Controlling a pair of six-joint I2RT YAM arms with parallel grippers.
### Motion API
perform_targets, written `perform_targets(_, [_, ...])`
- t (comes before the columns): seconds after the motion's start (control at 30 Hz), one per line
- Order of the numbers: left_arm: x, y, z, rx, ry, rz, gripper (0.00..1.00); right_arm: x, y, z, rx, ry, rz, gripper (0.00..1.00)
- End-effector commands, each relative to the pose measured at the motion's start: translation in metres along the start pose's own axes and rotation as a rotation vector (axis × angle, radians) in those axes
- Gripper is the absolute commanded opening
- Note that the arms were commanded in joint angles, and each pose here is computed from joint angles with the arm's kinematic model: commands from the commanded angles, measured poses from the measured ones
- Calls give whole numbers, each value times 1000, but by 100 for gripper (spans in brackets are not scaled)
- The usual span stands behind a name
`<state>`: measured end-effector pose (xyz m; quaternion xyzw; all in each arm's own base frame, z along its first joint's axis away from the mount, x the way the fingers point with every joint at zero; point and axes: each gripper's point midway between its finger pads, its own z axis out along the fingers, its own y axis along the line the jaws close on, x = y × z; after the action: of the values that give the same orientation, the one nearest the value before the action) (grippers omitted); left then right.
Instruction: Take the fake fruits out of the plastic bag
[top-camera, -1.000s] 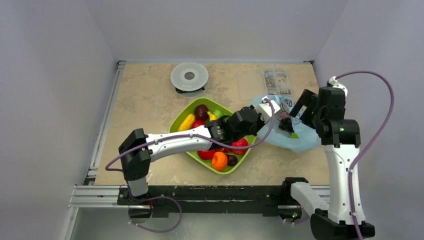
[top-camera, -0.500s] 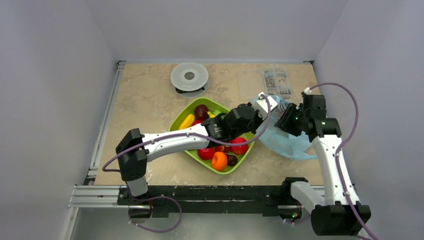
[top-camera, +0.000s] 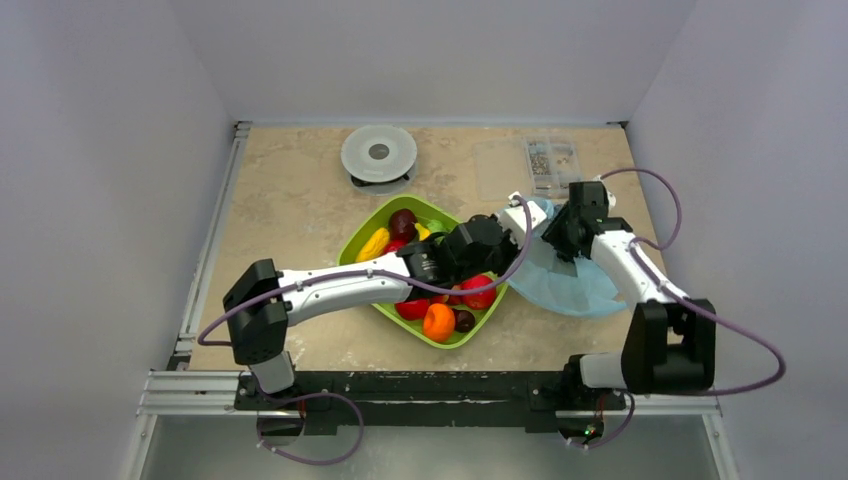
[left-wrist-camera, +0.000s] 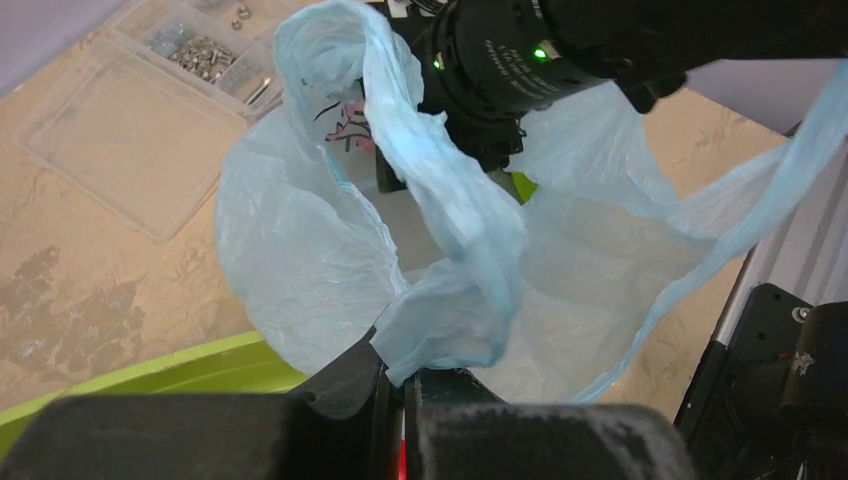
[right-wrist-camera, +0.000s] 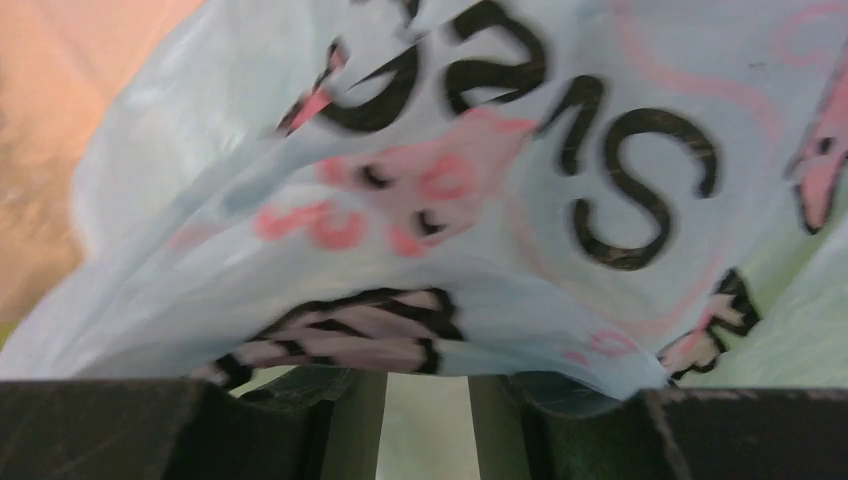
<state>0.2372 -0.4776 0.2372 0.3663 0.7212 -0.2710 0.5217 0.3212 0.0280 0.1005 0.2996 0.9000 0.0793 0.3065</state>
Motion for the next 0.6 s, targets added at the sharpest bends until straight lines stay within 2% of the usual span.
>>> perform_targets(0.0, [-25,2,-16,7,-89,-49,0,-44,-33,26,227,-182,81,34])
perform_targets(0.1, [-17,4,-18,-3,-76,-44,0,-47,-64,29,389,-205,85,37])
perform_targets(0.33, [-7,10,-22,-26,-69,-37,0,-57,-74,9,406,-282,20,56])
perform_targets(0.47, [0,10,-22,-26,-61,-48,0,-58,-81,12,437,-296,-21,74])
perform_targets(0.57, [1,9,-22,-21,-59,-56,0,-54,-77,27,422,-255,-49,78])
